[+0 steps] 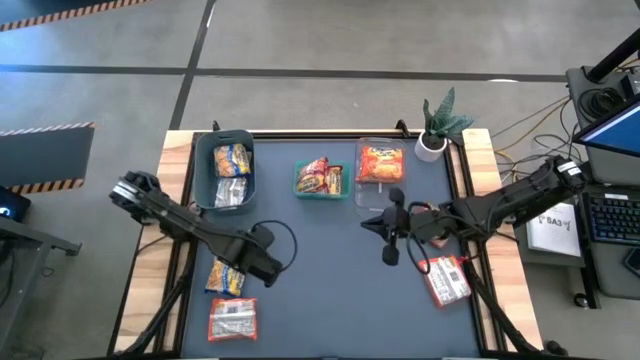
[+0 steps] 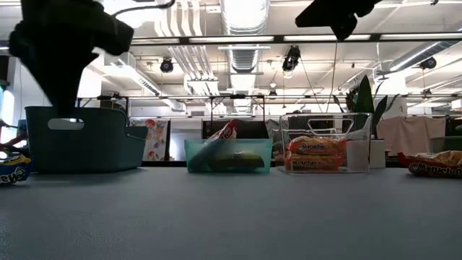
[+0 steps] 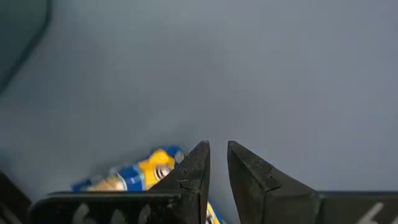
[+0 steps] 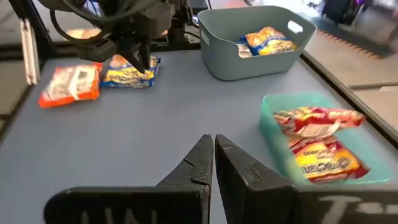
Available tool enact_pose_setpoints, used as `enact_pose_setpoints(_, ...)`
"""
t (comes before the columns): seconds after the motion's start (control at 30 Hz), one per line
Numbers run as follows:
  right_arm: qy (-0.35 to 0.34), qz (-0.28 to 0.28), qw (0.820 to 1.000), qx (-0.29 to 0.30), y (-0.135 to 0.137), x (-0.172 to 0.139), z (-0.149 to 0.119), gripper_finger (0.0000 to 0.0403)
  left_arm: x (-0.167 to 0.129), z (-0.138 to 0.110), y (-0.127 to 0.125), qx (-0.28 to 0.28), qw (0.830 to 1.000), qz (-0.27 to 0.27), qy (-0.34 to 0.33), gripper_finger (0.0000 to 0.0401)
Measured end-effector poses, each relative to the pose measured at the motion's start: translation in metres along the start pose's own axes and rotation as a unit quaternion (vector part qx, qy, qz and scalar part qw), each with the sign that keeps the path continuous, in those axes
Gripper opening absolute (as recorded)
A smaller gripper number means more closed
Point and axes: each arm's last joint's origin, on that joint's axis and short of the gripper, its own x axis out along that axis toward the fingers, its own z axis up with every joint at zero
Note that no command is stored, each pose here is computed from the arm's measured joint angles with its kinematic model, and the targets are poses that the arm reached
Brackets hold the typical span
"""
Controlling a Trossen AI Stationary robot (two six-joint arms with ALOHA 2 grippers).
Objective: Sort Maruchan noodles
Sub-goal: Put the blue noodle pack into the dark blue bin
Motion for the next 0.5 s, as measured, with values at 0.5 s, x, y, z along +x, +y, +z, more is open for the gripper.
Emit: enact_pose_setpoints(0.5, 0.004, -0.038, 0.998, -0.043, -0.02, 0.008, 0.003, 0.0009, 0.033, -0.02, 0.011, -0.103, 0.989, 0.076, 0.07, 0.0147)
